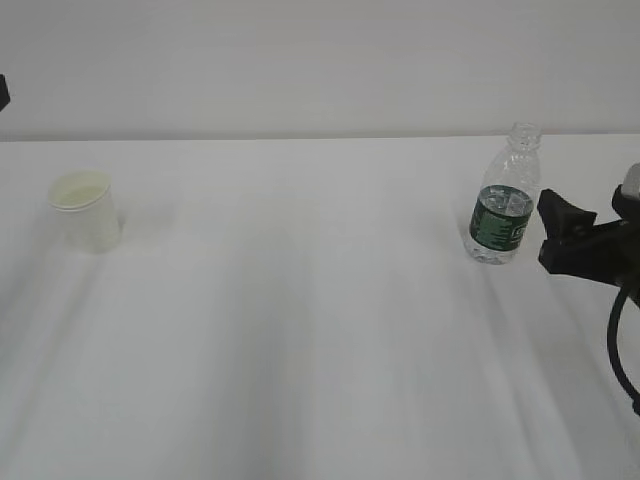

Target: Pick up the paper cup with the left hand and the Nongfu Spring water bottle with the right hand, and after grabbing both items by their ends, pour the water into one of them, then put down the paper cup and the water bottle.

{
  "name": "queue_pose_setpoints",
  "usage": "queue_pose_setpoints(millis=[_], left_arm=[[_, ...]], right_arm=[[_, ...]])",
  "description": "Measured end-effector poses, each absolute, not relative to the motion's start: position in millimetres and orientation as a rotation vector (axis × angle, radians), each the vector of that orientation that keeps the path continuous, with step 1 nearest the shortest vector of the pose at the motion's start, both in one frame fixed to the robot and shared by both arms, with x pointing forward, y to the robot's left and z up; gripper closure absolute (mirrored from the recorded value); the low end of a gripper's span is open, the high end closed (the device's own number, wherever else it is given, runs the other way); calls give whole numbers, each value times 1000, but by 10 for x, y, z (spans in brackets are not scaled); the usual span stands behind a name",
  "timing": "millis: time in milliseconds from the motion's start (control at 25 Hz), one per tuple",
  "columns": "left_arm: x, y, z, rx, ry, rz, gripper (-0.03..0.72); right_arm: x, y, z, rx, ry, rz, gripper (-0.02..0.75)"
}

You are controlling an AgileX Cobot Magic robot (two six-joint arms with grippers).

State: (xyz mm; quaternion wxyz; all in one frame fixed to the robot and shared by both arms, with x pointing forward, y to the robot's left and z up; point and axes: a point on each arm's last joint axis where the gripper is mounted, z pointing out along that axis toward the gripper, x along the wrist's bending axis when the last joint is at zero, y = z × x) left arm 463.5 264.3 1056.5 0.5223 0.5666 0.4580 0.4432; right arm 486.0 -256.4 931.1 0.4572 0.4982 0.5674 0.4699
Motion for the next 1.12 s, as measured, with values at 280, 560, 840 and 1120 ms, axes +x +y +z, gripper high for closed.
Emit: queue_pose_setpoints(millis=[280, 560, 840, 1120], left_arm=[[4360, 2693, 10785, 1337, 1080, 1089, 148], [4120, 2733, 10926, 1337, 1056, 1120, 148], [3901, 2774, 11023, 1318, 1044, 1142, 149], [3661, 2820, 11087, 1311, 1049, 1154, 151]], right_arm=[[4792, -2565, 9527, 1209, 1382, 1194, 144], [4676, -2578, 9765, 1190, 1380, 1212, 144], [4521, -2599, 9980, 1141, 1405, 1194, 144], [4327, -2629, 10184, 1093, 1410, 1194, 144]])
